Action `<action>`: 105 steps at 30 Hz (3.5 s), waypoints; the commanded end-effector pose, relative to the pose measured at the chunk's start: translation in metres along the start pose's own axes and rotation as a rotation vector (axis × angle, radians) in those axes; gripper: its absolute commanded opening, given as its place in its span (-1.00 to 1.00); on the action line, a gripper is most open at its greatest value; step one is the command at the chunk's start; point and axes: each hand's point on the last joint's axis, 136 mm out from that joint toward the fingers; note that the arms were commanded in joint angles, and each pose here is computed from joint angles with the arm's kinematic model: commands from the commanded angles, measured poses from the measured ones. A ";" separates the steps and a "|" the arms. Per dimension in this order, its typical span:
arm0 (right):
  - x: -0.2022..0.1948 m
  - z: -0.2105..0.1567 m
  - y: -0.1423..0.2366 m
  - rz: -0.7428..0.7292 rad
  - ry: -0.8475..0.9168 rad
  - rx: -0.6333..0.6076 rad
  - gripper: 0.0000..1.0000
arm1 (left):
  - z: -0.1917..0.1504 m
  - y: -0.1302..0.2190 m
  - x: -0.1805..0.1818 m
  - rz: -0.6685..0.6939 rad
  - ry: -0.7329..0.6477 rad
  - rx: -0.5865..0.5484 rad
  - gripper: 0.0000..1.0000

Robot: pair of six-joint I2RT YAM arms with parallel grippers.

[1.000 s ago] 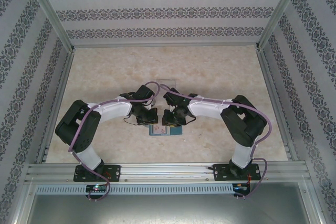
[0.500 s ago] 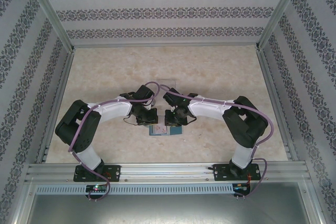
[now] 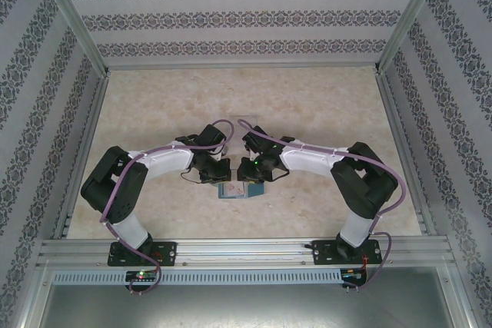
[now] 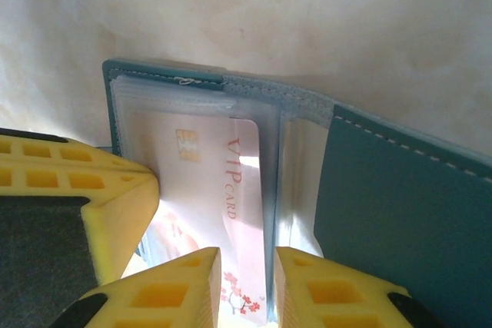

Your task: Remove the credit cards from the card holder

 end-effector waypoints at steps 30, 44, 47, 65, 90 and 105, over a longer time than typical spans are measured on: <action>-0.027 -0.009 0.000 -0.112 -0.054 -0.015 -0.66 | -0.019 -0.004 0.019 0.091 -0.004 0.060 -0.84; 0.004 0.020 0.001 -0.030 -0.026 -0.020 -0.37 | -0.020 -0.006 0.018 0.079 -0.008 0.067 -0.85; 0.007 0.023 -0.004 -0.039 -0.022 -0.013 -0.36 | -0.021 -0.006 0.018 0.077 -0.008 0.068 -0.85; -0.030 0.026 -0.012 -0.226 -0.029 -0.061 -0.51 | -0.023 -0.007 0.020 0.085 -0.004 0.069 -0.85; -0.005 0.018 0.013 -0.076 -0.019 -0.060 -0.53 | -0.014 0.010 0.011 0.083 -0.013 0.028 -0.66; -0.009 0.012 -0.011 -0.154 0.001 -0.006 -0.21 | -0.011 0.021 0.015 0.133 -0.025 0.015 -0.45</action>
Point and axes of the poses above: each hand's point on the last joint's axis, 136 mm out from that joint toward the fingers, its own y axis back along the fingers, its own x axis along the line the jaws close on, z = x × y, and after that the axes turned 14 degrees about -y, right-handed
